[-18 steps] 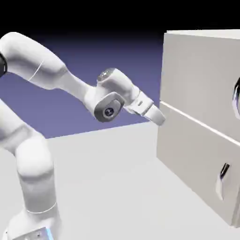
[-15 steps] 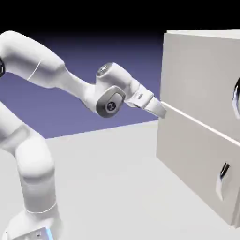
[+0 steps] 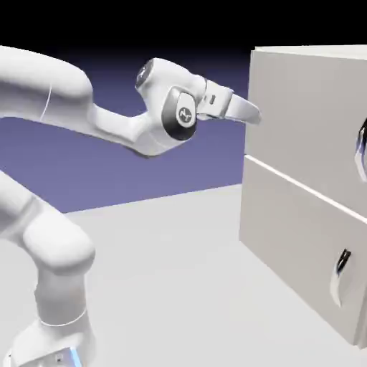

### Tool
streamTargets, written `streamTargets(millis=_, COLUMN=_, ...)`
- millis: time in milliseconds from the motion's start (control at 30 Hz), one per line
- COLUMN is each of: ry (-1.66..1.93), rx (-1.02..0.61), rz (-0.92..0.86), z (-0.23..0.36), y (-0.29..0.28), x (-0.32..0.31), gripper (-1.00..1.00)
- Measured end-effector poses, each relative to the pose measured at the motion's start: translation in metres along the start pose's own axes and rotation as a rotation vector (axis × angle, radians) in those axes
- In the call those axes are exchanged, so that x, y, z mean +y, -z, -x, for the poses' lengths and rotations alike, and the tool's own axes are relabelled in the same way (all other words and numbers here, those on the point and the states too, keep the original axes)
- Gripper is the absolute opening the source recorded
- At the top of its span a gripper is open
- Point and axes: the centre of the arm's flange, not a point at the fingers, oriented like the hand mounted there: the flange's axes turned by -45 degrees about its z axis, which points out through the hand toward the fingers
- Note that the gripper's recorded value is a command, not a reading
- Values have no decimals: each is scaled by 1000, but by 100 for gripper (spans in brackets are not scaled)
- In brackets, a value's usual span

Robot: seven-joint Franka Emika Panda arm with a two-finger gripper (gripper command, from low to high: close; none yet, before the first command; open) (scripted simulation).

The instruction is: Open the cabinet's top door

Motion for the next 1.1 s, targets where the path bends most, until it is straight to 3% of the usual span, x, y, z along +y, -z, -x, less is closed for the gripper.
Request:
streamTargets(millis=567, ry=-26, rx=254, rz=10, z=-35, y=22, x=66, gripper=0)
streamTargets(millis=1100, ry=-71, rx=374, rz=44, z=-1, y=-27, x=158, gripper=0)
